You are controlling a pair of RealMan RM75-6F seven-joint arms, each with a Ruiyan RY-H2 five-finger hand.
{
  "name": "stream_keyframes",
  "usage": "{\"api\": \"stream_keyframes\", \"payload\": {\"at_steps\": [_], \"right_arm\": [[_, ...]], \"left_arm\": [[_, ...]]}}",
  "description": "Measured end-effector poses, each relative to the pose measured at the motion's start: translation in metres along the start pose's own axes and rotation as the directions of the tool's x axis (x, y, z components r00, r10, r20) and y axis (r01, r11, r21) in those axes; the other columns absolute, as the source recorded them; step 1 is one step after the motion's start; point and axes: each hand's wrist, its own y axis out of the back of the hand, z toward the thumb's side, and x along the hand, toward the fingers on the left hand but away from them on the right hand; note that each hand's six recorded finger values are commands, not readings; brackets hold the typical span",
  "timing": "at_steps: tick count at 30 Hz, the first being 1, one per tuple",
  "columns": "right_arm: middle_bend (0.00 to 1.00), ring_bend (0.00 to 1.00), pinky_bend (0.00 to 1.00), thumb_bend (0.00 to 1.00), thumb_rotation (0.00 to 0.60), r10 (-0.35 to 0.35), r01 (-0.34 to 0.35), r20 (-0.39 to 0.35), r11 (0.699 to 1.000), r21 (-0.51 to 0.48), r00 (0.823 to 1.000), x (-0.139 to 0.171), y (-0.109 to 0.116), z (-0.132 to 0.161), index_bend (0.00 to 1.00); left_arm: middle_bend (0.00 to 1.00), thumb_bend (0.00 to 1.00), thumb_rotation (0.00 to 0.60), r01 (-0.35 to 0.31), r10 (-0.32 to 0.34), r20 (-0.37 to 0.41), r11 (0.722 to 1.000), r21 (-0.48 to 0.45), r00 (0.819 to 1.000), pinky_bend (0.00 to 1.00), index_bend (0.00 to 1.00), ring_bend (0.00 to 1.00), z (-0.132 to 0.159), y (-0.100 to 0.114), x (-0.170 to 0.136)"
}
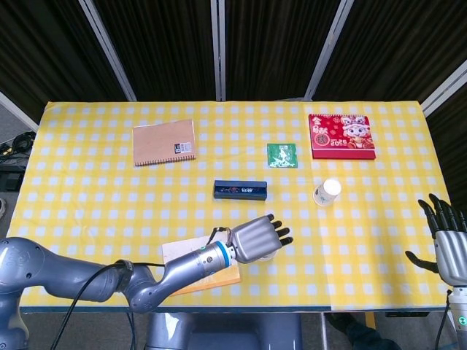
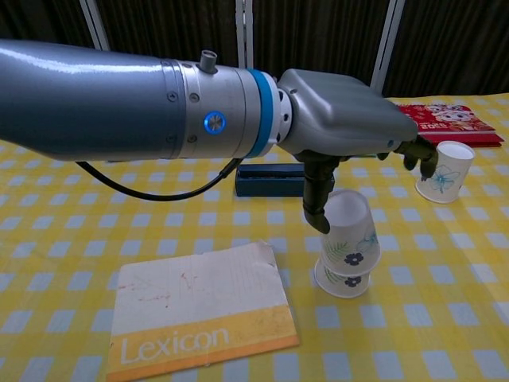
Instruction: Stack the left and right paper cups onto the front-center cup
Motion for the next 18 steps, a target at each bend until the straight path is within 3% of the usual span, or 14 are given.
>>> {"api": "stream_keyframes", "payload": {"at_steps": [9,14,18], "right_arm": [[0.00,0.00,0.00,0.00,0.600,0.010,-0.010,-0.004,1.000,0.006,1.000,0.000,-0.003,0.001,0.12],[0.00,0.00,0.00,0.00,0.600,0.021,-0.021,-0.005,1.000,0.011,1.000,0.000,-0.006,0.001,0.12],[0.00,0.00,0.00,0.00,0.600,0.032,-0.032,0.007,0.999,0.015,0.999,-0.002,-0.010,-0.001,0.12]], "left_arm": [[0.00,0.00,0.600,-0.074,0.074,-0.038,0.997,0.004,0.996,0.04,0.00,0.00,-0.012,0.012,-0.005],[0.00,0.00,0.600,-0.100,0.096,-0.146,0.995,-0.025,0.985,0.02,0.00,0.00,-0.048,0.010,-0.023],[0.00,0.00,0.600,-0.104,0.082,-0.258,0.992,-0.074,0.963,0.00,0.00,0.00,-0.084,-0.004,-0.047]]}}
